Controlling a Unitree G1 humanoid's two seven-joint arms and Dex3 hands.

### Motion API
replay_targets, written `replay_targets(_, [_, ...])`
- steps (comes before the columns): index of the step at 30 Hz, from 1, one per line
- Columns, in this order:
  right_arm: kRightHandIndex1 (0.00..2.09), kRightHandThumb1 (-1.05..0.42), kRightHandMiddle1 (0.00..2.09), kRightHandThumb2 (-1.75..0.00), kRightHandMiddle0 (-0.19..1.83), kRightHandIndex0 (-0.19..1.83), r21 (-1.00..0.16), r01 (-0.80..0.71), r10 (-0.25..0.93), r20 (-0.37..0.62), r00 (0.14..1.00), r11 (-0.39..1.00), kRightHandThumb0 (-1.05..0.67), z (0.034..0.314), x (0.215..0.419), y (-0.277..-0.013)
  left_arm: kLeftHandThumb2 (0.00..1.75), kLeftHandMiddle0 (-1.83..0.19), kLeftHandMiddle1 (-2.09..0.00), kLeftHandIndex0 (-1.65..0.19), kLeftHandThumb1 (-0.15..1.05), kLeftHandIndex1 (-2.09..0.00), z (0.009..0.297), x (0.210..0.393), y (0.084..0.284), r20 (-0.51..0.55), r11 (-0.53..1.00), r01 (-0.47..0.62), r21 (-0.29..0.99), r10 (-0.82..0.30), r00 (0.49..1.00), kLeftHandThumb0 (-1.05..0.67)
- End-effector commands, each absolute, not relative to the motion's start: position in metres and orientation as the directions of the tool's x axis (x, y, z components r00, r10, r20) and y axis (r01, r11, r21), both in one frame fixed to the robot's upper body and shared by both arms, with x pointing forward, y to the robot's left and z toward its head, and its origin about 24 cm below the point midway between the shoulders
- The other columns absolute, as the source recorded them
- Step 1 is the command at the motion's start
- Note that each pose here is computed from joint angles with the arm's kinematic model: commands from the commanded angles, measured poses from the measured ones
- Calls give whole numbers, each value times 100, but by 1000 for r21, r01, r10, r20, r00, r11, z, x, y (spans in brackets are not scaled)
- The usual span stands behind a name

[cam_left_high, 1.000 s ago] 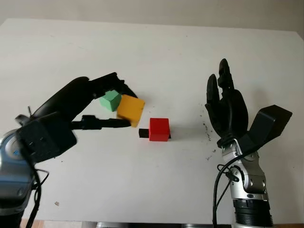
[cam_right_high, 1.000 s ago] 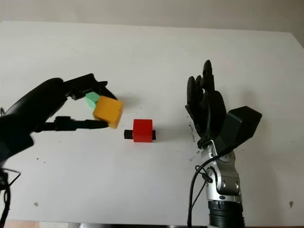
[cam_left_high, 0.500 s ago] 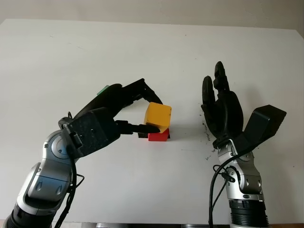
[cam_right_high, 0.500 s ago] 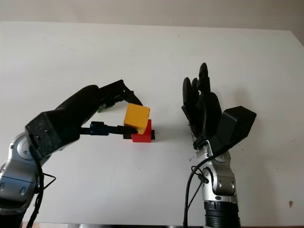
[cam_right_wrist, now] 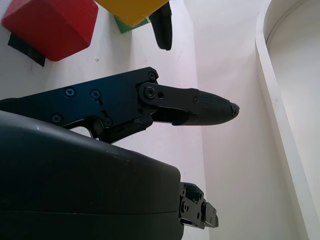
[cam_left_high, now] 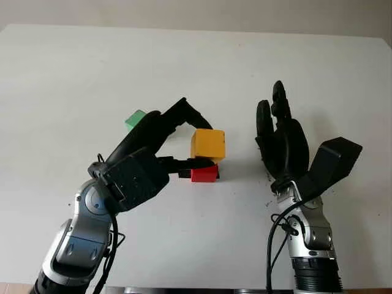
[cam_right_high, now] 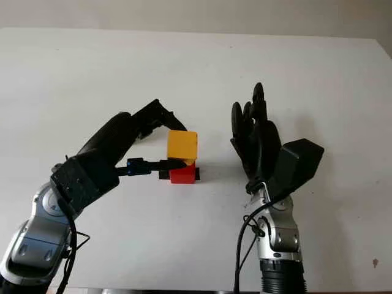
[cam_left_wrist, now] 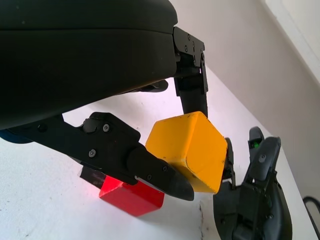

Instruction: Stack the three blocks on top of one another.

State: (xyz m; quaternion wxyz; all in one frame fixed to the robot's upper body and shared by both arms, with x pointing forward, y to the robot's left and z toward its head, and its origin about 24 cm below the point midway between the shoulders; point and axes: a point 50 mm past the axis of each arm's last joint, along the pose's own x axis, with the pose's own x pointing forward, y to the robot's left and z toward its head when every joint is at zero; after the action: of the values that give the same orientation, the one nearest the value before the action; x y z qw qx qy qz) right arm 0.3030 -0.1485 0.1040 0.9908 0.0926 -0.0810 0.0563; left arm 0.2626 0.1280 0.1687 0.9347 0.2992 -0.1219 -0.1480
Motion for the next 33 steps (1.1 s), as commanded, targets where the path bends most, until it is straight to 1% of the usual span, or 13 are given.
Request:
replay_targets(1, [0, -105, 0, -49, -19, -19, 169, -119, 88, 180, 980, 978, -63, 104, 302, -150, 14, -22, -4, -13, 105, -190, 169, 263, 130, 162, 793, 181, 581, -331, 930, -39])
replay_targets(6, [0, -105, 0, -48, -19, -19, 152, -101, 75, 170, 983, 983, -63, 104, 302, -152, 14, -21, -5, -9, 105, -189, 169, 264, 130, 165, 805, 179, 566, -323, 932, -39])
replay_targets(12, [0, -105, 0, -45, -19, -19, 158, -88, 62, 162, 985, 983, -62, 105, 302, -153, 13, -22, -5, -9, 105, -189, 167, 265, 130, 148, 806, 193, 560, -326, 934, -38])
replay_targets(19, [0, -105, 0, -45, -19, -19, 160, -90, 63, 166, 984, 983, -61, 105, 301, -153, 8, -23, -6, -14, 105, -185, 162, 267, 130, 59, 814, 279, 510, -356, 933, -39])
replay_targets(24, [0, -105, 0, -44, -19, -19, 149, -86, 62, 163, 985, 985, -62, 105, 300, -154, 6, -24, -6, -21, 104, -171, 158, 272, 130, -5, 818, 330, 471, -372, 928, -40])
replay_targets(27, [0, -105, 0, -45, -19, -19, 150, -84, 59, 164, 985, 985, -62, 105, 300, -155, 5, -25, -6, -26, 103, -166, 155, 274, 129, -23, 823, 354, 445, -385, 923, -43])
replay_targets(33, [0, -105, 0, -45, -19, -19, 144, -89, 63, 170, 983, 986, -61, 105, 299, -155, 6, -25, -5, -29, 104, -163, 154, 277, 129, -34, 824, 367, 433, -391, 920, -45])
